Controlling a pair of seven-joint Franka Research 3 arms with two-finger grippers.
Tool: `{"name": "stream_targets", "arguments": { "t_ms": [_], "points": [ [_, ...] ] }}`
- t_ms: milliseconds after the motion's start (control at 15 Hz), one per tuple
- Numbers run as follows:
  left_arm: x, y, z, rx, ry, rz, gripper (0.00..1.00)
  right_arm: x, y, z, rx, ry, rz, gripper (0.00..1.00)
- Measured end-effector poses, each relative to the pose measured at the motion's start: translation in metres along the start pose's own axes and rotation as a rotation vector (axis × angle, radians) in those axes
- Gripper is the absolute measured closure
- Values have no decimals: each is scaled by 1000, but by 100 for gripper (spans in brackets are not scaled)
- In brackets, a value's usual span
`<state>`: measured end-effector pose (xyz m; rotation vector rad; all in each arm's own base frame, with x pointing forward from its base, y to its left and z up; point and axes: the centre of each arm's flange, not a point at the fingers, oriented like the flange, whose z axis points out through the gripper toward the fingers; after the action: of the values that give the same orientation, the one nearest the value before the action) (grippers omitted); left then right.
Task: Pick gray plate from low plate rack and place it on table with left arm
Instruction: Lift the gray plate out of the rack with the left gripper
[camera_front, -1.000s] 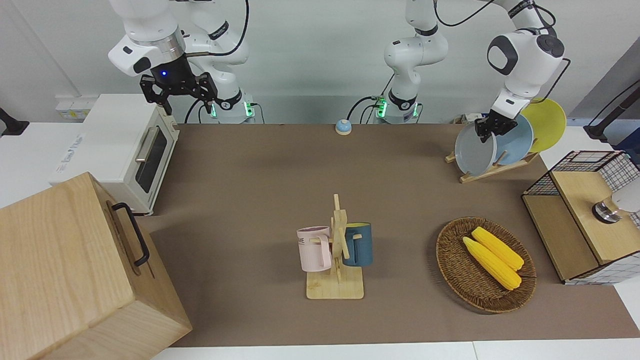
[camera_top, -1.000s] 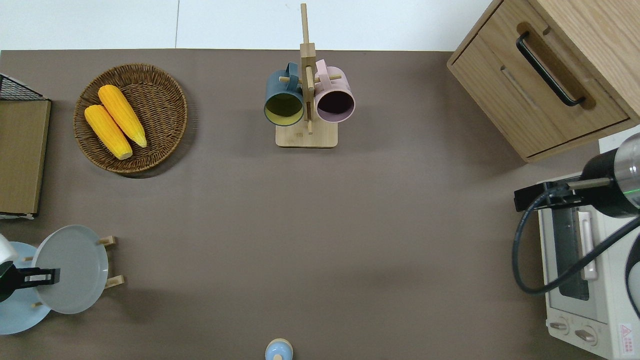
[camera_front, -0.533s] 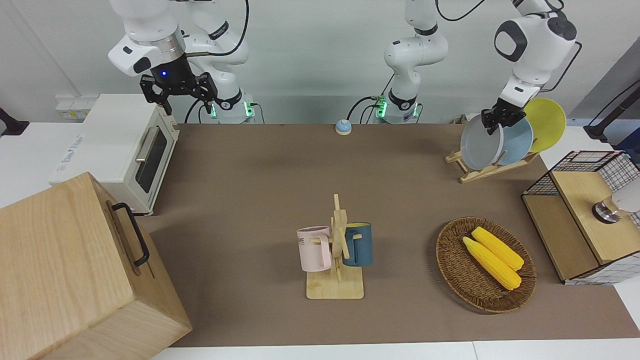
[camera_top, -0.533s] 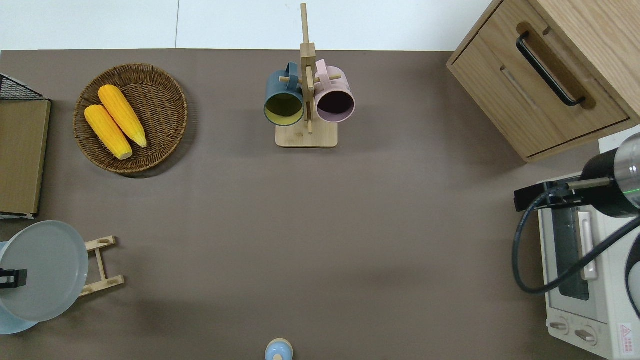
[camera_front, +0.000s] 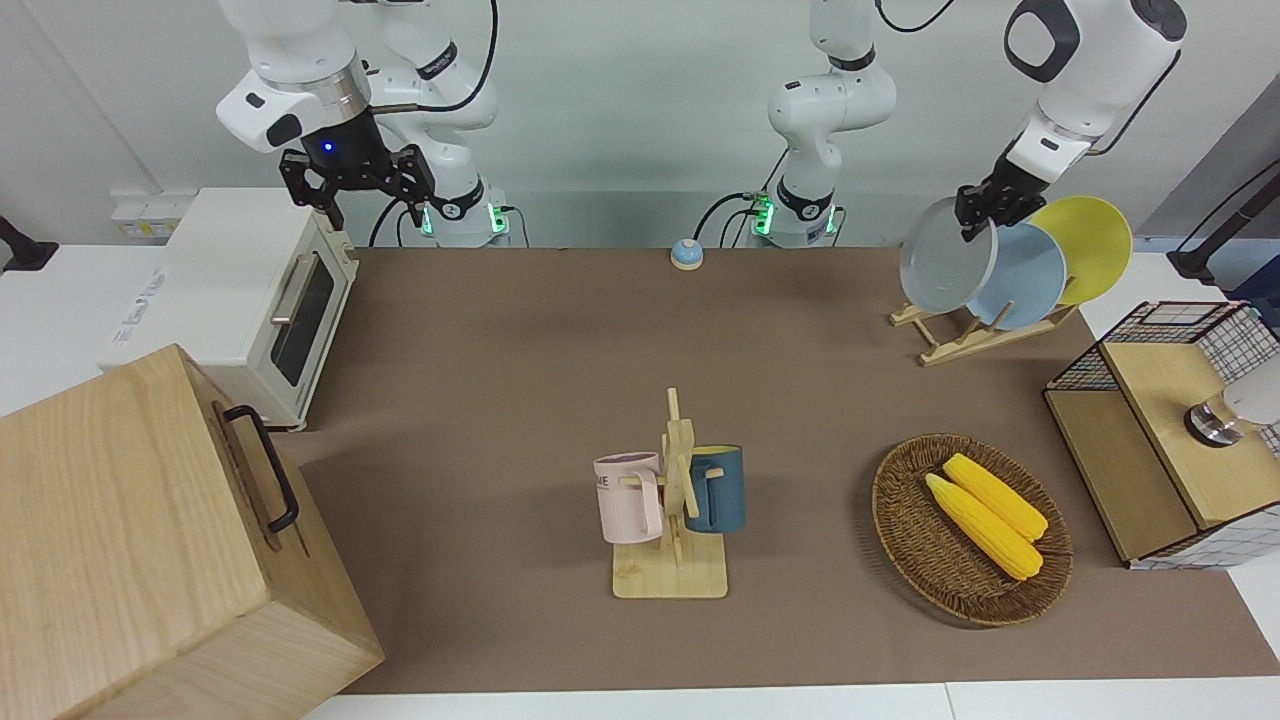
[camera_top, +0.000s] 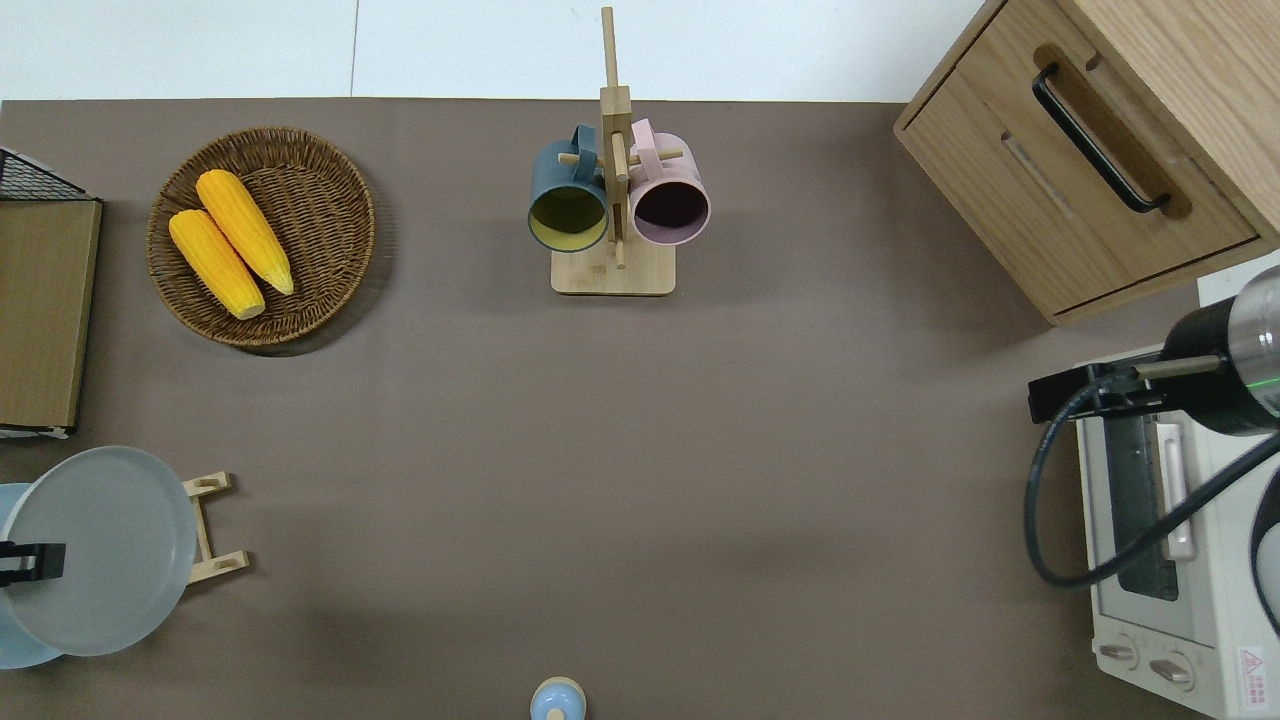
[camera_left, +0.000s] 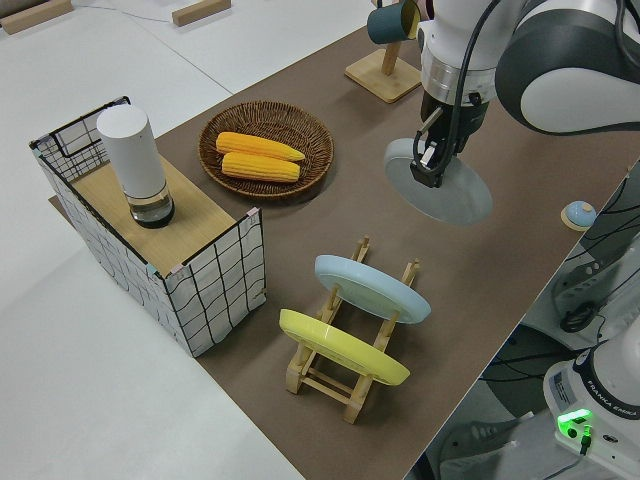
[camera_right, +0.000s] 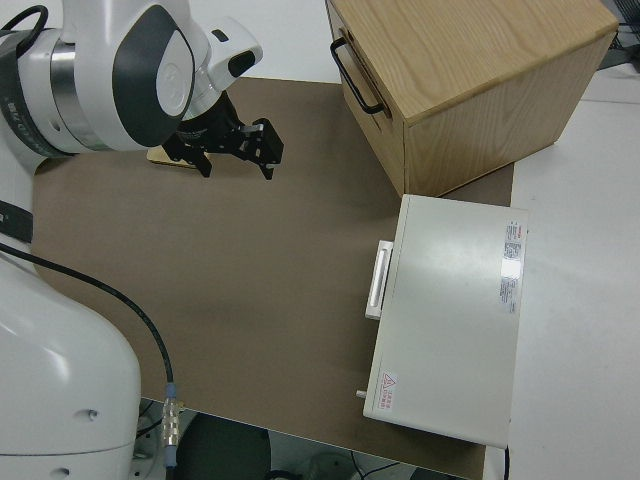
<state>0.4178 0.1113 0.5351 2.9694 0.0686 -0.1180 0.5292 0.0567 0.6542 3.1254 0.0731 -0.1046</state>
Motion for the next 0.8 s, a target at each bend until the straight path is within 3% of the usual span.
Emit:
{"name": "stream_targets", "arguments": {
  "t_ms": [333,667,800],
  "points": [
    [-3,9,12,-162,-36,-27,89,0,0,0,0,0,0,1],
    [-2,21,53,-310,-107,-51,89,0,0,0,0,0,0,1],
    [0,23,67,-346,-126,-31,89,0,0,0,0,0,0,1]
  ]
}}
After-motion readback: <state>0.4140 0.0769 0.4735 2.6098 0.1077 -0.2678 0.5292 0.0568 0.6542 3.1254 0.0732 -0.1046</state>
